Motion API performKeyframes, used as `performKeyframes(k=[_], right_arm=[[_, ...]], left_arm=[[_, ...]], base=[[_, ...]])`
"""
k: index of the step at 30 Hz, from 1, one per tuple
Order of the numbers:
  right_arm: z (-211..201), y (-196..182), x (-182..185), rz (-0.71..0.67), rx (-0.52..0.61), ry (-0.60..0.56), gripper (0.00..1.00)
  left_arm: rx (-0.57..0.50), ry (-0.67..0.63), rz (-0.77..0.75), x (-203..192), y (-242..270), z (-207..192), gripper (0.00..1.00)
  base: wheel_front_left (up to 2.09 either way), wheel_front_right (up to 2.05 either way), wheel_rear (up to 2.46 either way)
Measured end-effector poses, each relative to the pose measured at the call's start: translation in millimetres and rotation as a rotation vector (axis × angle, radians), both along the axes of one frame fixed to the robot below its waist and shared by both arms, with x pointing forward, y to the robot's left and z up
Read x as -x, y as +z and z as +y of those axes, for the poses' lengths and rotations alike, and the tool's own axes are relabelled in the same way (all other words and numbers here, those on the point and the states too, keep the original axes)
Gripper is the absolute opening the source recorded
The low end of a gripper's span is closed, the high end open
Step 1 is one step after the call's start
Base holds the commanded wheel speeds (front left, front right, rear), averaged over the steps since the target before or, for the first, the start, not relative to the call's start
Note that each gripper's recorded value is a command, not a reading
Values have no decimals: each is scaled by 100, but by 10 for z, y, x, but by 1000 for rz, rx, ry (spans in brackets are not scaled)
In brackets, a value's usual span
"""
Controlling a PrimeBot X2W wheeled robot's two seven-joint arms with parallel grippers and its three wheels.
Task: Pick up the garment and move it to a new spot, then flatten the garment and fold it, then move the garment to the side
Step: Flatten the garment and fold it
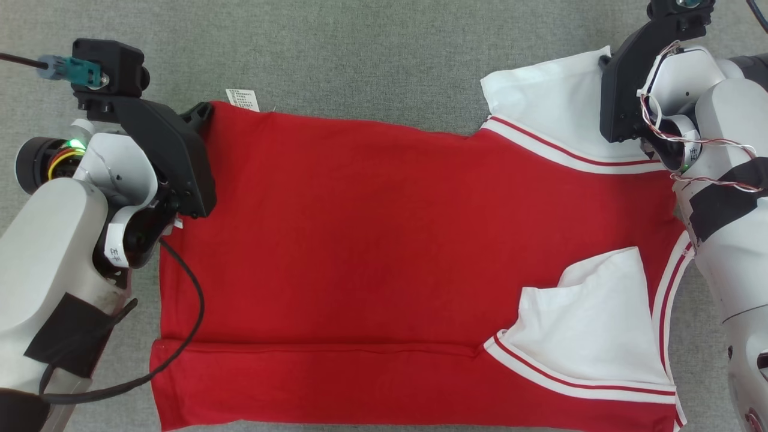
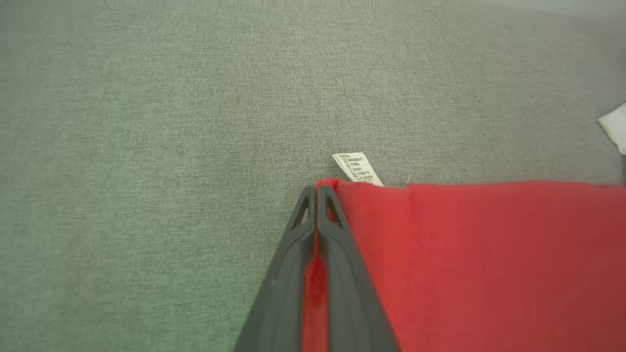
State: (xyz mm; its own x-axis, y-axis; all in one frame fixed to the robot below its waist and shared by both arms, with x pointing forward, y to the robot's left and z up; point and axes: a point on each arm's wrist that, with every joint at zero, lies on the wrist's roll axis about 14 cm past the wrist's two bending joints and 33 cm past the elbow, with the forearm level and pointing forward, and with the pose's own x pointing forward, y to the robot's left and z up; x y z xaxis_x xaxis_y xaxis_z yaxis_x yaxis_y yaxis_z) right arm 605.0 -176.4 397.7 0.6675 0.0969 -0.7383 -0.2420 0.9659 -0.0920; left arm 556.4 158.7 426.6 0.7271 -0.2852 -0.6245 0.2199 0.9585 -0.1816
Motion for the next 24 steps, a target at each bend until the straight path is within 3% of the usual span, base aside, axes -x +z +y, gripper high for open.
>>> performKeyframes(k=[12, 15, 20, 24], right_arm=[[114, 326, -41, -175, -62, 33, 0], [135, 415, 25, -220, -87, 46, 0], [57, 659, 203, -317, -124, 64, 0], [-16, 782, 419, -365, -118, 98, 0]], left_arm=[[26, 71, -190, -66, 269, 100, 0], [45, 88, -247, 8, 324, 72, 0], [-54, 58, -358, 262, 359, 74, 0], [-34, 43, -447, 413, 502, -8, 0]], base=[[0, 0, 0], [0, 0, 0], [0, 0, 0], [0, 0, 0]])
